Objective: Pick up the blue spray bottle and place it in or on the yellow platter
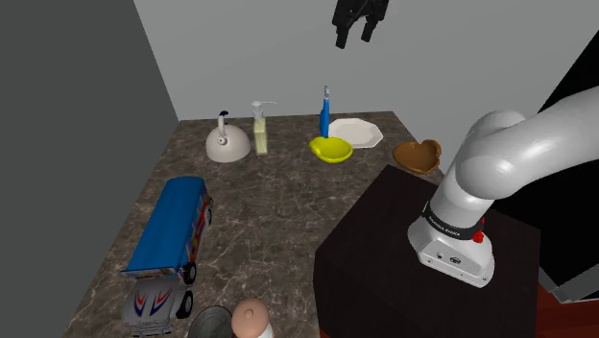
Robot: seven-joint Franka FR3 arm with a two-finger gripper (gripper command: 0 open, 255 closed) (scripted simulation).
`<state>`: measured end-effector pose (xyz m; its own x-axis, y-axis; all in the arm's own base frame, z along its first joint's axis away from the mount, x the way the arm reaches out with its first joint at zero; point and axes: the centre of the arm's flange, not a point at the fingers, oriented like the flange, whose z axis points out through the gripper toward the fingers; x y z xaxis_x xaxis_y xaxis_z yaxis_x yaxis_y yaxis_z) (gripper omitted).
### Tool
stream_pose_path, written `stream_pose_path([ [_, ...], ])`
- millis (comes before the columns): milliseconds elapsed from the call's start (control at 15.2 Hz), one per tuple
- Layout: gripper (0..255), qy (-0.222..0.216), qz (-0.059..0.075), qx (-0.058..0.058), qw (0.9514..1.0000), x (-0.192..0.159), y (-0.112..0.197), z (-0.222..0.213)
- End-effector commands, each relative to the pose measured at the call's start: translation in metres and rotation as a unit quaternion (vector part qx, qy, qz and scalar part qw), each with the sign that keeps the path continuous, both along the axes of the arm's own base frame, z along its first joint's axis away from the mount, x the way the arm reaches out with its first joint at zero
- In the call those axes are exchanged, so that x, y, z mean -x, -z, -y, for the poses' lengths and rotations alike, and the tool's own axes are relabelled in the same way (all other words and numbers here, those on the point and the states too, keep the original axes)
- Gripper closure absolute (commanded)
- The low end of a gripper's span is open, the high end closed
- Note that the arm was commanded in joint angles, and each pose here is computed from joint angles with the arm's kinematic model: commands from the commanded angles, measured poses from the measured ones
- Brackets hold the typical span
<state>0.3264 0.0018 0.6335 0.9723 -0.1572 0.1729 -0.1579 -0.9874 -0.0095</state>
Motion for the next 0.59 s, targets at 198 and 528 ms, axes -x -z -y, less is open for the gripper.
stream_pose_path([
  [198,0,0.019,-0.009,0.000,0.9998,-0.030,0.019,0.020],
  [528,0,0.050,-0.024,-0.001,0.9985,-0.079,0.053,0.055],
])
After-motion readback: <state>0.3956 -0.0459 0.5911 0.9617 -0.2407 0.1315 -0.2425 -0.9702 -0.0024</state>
